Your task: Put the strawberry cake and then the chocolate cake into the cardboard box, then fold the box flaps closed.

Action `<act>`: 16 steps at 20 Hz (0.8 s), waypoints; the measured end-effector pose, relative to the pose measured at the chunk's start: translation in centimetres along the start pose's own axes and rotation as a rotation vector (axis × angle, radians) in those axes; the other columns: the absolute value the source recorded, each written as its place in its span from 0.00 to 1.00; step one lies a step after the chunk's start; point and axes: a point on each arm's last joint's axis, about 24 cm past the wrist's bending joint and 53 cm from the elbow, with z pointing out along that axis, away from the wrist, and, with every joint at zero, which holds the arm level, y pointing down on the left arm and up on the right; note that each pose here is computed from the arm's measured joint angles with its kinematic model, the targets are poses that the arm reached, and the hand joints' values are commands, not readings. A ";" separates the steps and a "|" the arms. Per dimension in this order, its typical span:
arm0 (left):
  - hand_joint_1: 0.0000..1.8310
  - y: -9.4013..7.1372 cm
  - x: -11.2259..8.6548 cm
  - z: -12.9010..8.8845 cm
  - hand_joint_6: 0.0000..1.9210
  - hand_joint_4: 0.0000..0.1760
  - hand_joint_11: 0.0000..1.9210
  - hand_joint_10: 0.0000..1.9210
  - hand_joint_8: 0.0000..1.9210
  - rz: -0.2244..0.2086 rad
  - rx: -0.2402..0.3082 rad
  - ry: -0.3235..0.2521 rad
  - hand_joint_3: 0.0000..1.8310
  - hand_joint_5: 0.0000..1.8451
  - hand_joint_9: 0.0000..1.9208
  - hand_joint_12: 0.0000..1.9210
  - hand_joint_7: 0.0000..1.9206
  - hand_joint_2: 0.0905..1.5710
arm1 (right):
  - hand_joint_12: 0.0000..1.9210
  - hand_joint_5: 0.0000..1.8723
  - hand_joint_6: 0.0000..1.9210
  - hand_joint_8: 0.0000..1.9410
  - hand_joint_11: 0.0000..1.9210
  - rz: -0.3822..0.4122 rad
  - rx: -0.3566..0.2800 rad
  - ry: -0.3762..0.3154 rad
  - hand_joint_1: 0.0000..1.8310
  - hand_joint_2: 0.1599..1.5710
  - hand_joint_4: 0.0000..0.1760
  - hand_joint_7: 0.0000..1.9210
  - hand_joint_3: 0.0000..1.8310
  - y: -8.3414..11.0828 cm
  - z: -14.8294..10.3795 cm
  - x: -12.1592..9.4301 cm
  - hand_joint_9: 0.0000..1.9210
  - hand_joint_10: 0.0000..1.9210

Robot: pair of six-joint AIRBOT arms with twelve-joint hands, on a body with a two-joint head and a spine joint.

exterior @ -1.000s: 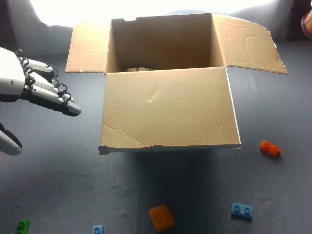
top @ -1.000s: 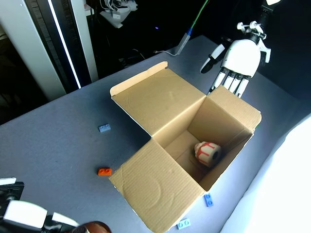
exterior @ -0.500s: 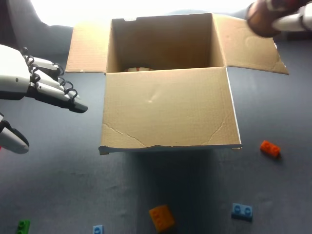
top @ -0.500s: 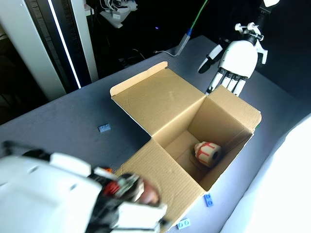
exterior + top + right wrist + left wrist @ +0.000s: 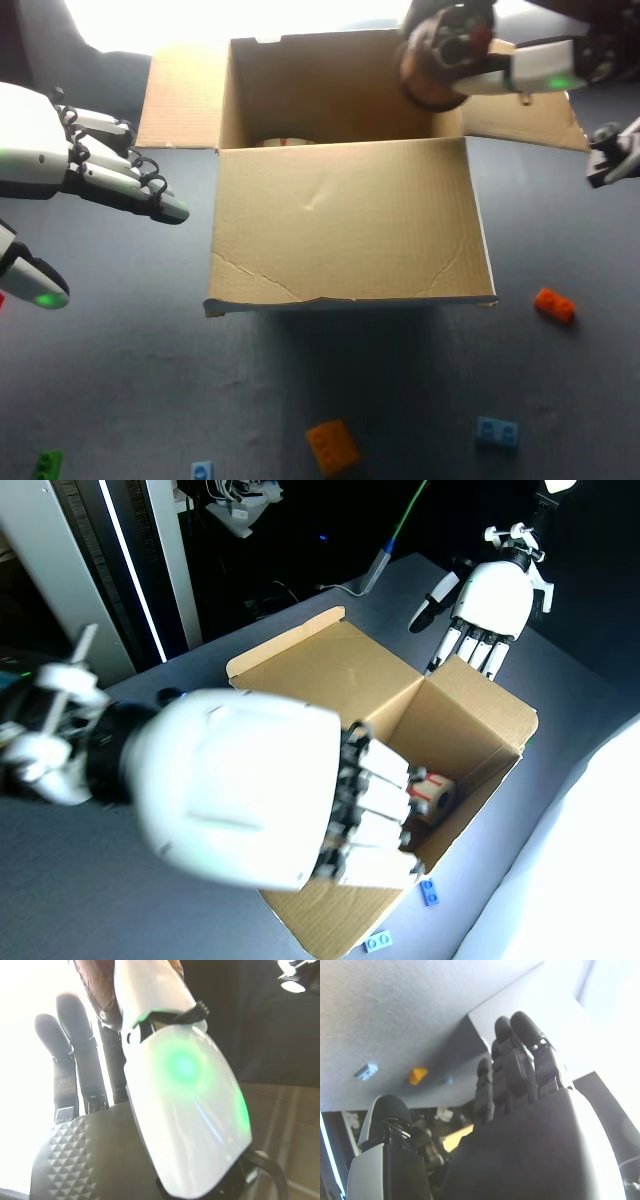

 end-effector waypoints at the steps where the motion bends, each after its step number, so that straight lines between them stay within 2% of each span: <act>1: 0.22 0.0 -0.1 0.1 0.00 0.50 0.00 0.00 0.00 -0.002 0.000 -0.005 0.00 0.09 0.22 0.70 0.13 0.69 | 0.88 0.43 0.64 0.61 0.20 0.004 -0.015 0.004 0.73 0.73 0.00 0.44 0.00 0.5 0.3 0.4 0.37 0.77; 4: 0.21 0.0 -0.3 0.5 0.00 0.51 0.00 0.01 0.00 0.009 -0.012 -0.014 0.00 0.09 0.23 0.72 0.14 0.69 | 0.87 0.46 0.60 0.61 0.20 0.006 -0.022 0.027 0.73 0.73 0.00 0.44 0.00 0.4 1.3 1.9 0.37 0.76; 6: 0.21 -0.1 -0.3 0.8 0.00 0.51 0.00 0.00 0.00 0.011 -0.015 -0.016 0.00 0.09 0.23 0.71 0.14 0.69 | 0.88 0.46 0.61 0.63 0.19 0.009 -0.017 0.038 0.73 0.73 0.00 0.42 0.00 0.0 2.2 2.7 0.36 0.78; 9: 0.21 -0.6 -0.4 1.5 0.00 0.48 0.00 0.00 0.00 0.010 -0.002 -0.016 0.00 0.09 0.22 0.71 0.14 0.69 | 0.88 0.46 0.60 0.62 0.20 0.013 -0.023 0.043 0.73 0.73 0.00 0.43 0.00 0.1 3.5 3.4 0.37 0.77; 11: 0.20 -0.5 -0.4 1.5 0.00 0.52 0.00 0.00 0.00 0.011 -0.006 -0.017 0.00 0.10 0.23 0.71 0.15 0.69 | 0.89 0.45 0.62 0.62 0.20 0.017 -0.024 0.053 0.73 0.73 0.00 0.43 0.00 0.2 4.0 4.0 0.37 0.78; 12: 0.19 -0.5 -0.4 1.5 0.00 0.50 0.00 0.00 0.00 0.010 -0.007 -0.019 0.00 0.09 0.23 0.71 0.14 0.69 | 0.88 0.46 0.60 0.60 0.20 0.019 -0.022 0.059 0.73 0.73 0.00 0.44 0.00 0.0 4.1 4.4 0.37 0.77; 13: 0.19 -0.5 -0.4 1.5 0.00 0.49 0.00 0.00 0.00 0.010 -0.007 -0.019 0.00 0.09 0.23 0.72 0.14 0.69 | 0.87 0.47 0.60 0.62 0.20 0.019 -0.017 0.063 0.67 0.72 0.00 0.44 0.00 -0.2 4.1 4.7 0.35 0.62; 14: 0.20 -0.5 -0.4 1.5 0.00 0.48 0.00 0.00 0.00 0.011 -0.008 -0.017 0.00 0.09 0.23 0.72 0.15 0.69 | 0.86 0.47 0.60 0.64 0.20 0.011 -0.012 0.070 0.65 0.72 0.08 0.43 0.00 -0.3 4.2 4.9 0.34 0.58; 15: 0.21 -0.4 -0.4 1.5 0.00 0.47 0.00 0.00 0.00 0.013 -0.010 -0.016 0.00 0.09 0.23 0.72 0.15 0.69 | 0.87 0.47 0.60 0.60 0.20 0.002 -0.008 0.074 0.71 0.72 0.00 0.44 0.00 -0.5 4.2 5.2 0.37 0.72; 16: 0.21 -0.5 -0.4 1.6 0.00 0.46 0.00 0.00 0.00 0.011 -0.008 -0.018 0.00 0.09 0.23 0.72 0.14 0.69 | 0.87 0.46 0.60 0.58 0.19 -0.004 -0.002 0.079 0.73 0.72 0.00 0.46 0.00 -0.7 4.2 5.4 0.38 0.75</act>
